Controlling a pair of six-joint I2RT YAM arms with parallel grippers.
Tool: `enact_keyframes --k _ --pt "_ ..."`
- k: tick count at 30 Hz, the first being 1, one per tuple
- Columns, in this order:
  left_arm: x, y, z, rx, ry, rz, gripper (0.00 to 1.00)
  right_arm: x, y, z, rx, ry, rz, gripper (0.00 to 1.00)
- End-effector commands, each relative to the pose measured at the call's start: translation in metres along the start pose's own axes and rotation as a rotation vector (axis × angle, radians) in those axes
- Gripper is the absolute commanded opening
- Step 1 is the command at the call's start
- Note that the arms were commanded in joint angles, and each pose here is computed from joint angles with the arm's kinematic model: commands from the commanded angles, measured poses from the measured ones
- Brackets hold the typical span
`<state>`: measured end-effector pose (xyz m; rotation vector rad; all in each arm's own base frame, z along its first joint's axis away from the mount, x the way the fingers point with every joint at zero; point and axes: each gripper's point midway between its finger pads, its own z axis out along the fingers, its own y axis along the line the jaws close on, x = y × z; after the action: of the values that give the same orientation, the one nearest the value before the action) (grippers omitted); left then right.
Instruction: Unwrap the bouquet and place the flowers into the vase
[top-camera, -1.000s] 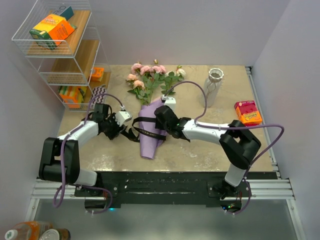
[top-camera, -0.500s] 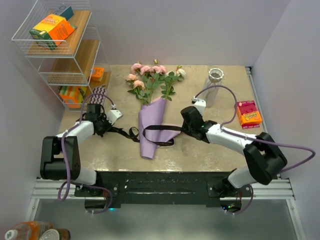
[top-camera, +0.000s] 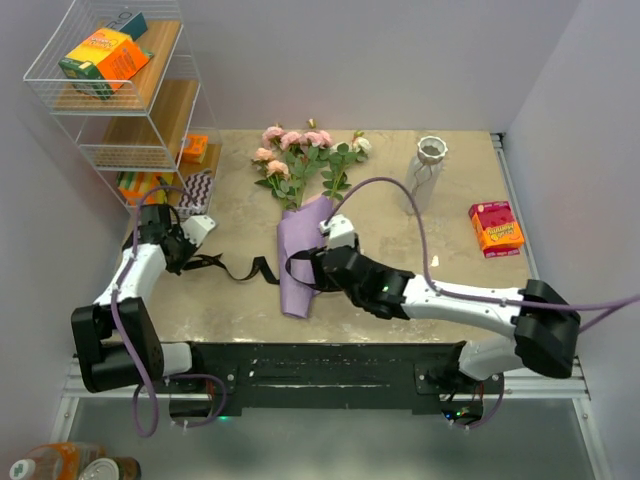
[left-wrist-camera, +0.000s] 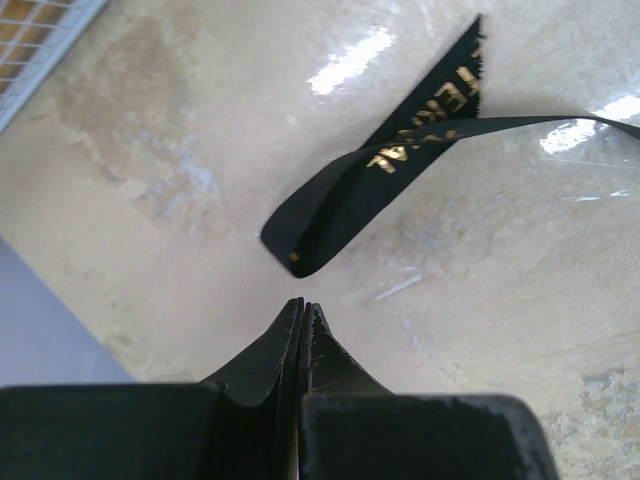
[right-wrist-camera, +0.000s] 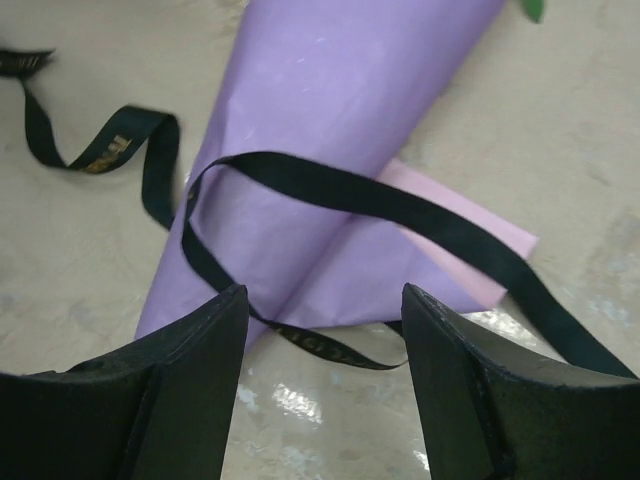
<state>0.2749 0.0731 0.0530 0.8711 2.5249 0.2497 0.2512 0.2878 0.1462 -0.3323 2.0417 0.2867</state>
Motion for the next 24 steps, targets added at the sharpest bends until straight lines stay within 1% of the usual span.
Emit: enact_keyframes --k 1,3,7,8,9,10,12,13,15,18,19,21,22,24 --pt "0.010 0.027 -0.021 -0.056 0.028 -0.060 0.00 -0.001 0.044 0.010 -0.078 -0.029 -0.106 0.65" --pt "0.028 0.039 -0.024 -0.079 0.060 -0.093 0.00 0.005 0.060 0.015 -0.116 -0.023 -0.133 0.64" --pt "0.052 0.056 -0.033 -0.094 0.078 -0.136 0.00 0.009 0.082 0.026 -0.169 -0.017 -0.157 0.62" --pt "0.057 0.058 -0.037 -0.086 0.076 -0.156 0.02 0.012 0.086 0.030 -0.174 -0.011 -0.163 0.62" --pt "0.058 0.058 -0.040 -0.083 0.070 -0.158 0.07 0.012 0.089 0.031 -0.183 -0.010 -0.168 0.62" --pt "0.057 0.060 -0.045 -0.085 0.062 -0.151 0.17 0.010 0.095 0.031 -0.201 -0.011 -0.164 0.61" --pt "0.055 0.057 -0.051 -0.070 0.048 -0.150 0.28 0.010 0.101 0.033 -0.220 -0.015 -0.162 0.61" --pt "0.053 0.057 -0.055 -0.074 0.038 -0.145 0.38 0.008 0.105 0.033 -0.231 -0.016 -0.159 0.61" --pt "0.044 0.056 -0.061 -0.056 -0.001 -0.146 0.47 0.015 0.108 0.039 -0.228 -0.002 -0.165 0.60" --pt "0.029 0.053 -0.068 -0.010 -0.057 -0.161 0.54 0.024 0.111 0.047 -0.225 0.015 -0.164 0.58" --pt "0.026 0.051 -0.067 0.010 -0.064 -0.173 0.56 0.027 0.112 0.049 -0.222 0.019 -0.162 0.54" --pt "0.017 0.050 -0.071 0.038 -0.091 -0.182 0.57 0.033 0.113 0.054 -0.213 0.037 -0.161 0.50" --pt "0.015 0.050 -0.071 0.046 -0.098 -0.183 0.59 0.038 0.113 0.058 -0.206 0.047 -0.165 0.44" --pt "0.008 0.050 -0.074 0.050 -0.121 -0.176 0.59 0.040 0.108 0.062 -0.176 0.047 -0.163 0.36"
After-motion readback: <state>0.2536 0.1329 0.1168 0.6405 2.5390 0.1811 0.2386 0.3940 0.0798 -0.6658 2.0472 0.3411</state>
